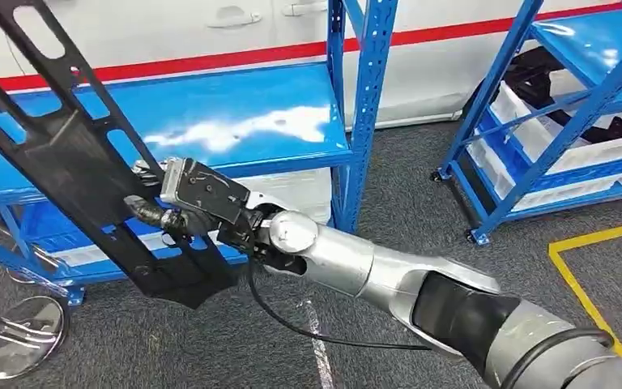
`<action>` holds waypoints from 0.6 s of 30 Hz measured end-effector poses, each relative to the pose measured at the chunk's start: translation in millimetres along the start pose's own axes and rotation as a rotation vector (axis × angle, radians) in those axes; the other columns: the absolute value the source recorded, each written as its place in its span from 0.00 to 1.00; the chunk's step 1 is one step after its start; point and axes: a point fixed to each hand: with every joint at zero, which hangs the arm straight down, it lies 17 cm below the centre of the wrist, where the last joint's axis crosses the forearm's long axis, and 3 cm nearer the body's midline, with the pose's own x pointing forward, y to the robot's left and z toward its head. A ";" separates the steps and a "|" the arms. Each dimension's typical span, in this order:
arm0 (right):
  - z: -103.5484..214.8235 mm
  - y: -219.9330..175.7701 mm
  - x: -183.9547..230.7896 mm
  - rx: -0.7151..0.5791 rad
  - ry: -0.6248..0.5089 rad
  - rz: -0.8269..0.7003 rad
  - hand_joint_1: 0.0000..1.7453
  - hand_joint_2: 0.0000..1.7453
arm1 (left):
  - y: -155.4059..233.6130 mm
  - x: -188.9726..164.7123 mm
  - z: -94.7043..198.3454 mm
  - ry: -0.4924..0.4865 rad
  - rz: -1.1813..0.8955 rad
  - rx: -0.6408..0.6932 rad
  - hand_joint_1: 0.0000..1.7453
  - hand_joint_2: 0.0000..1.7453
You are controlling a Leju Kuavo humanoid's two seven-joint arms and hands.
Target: Take the parts from the cabinet and place them on the table.
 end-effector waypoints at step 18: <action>0.5 -38.7 11.0 -0.148 -0.045 0.095 1.00 1.00 | 2.4 2.5 -0.1 -0.018 0.036 0.006 0.00 1.00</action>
